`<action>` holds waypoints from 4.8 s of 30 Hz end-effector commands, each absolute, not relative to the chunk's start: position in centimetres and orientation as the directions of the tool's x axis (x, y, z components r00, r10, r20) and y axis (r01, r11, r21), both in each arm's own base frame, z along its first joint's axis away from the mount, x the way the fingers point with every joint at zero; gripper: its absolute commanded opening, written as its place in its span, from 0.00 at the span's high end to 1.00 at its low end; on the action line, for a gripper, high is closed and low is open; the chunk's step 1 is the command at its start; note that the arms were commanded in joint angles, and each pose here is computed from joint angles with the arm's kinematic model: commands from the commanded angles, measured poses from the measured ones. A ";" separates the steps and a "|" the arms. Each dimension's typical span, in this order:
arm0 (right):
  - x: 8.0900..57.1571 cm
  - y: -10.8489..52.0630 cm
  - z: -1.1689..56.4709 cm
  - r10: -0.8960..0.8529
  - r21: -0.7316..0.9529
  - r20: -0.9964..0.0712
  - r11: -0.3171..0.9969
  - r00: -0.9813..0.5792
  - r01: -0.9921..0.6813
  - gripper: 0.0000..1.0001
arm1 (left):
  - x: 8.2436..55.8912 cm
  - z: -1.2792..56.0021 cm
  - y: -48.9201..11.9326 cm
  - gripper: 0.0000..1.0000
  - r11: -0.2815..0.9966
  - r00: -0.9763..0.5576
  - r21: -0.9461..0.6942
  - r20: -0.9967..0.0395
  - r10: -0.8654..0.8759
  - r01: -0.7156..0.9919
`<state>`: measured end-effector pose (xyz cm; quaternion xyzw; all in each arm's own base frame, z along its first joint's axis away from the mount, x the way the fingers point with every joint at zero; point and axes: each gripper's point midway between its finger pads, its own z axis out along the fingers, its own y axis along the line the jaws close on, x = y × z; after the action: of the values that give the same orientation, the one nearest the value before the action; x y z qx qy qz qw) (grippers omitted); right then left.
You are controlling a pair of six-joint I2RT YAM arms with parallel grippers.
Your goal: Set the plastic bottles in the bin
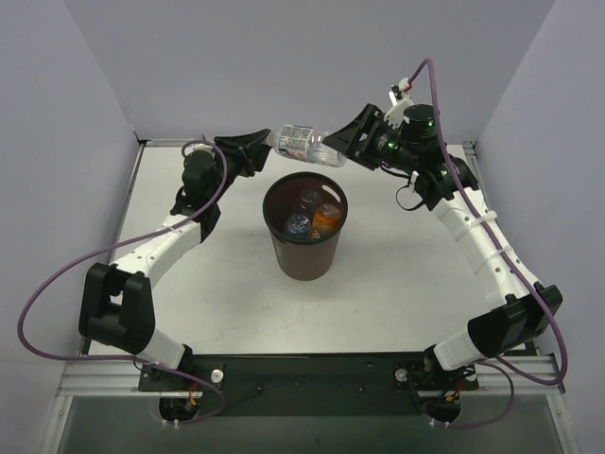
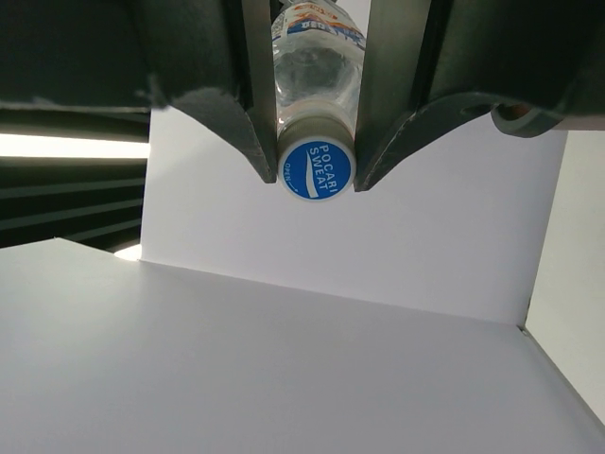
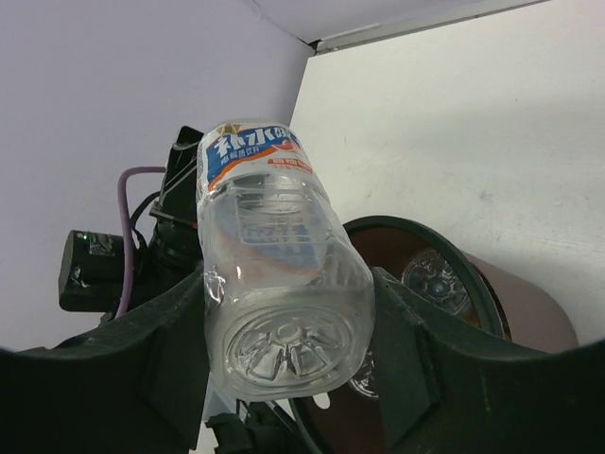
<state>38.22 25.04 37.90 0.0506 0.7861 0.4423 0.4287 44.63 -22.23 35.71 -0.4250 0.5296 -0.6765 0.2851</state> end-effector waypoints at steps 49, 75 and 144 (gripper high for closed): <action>32.5 26.9 35.9 -0.074 0.175 -0.761 0.933 -0.644 -0.314 0.88 | 36.9 26.2 -23.3 0.97 0.863 -0.638 -0.456 -0.735 -0.229 0.215; 35.1 27.9 22.2 -0.375 -0.085 -0.642 0.902 -0.669 -0.423 0.75 | 36.0 29.6 -26.3 1.00 0.834 -0.555 -0.436 -0.808 -0.198 0.337; 19.2 7.3 15.5 0.251 0.290 -0.752 0.956 -0.610 0.037 0.09 | 22.7 17.8 -11.8 0.05 0.839 -0.493 -0.540 -0.750 -0.440 0.073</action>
<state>18.31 7.58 14.71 0.0560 0.9020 0.1226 0.4101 22.37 -11.28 16.35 -0.1166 0.8389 -0.2399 0.4745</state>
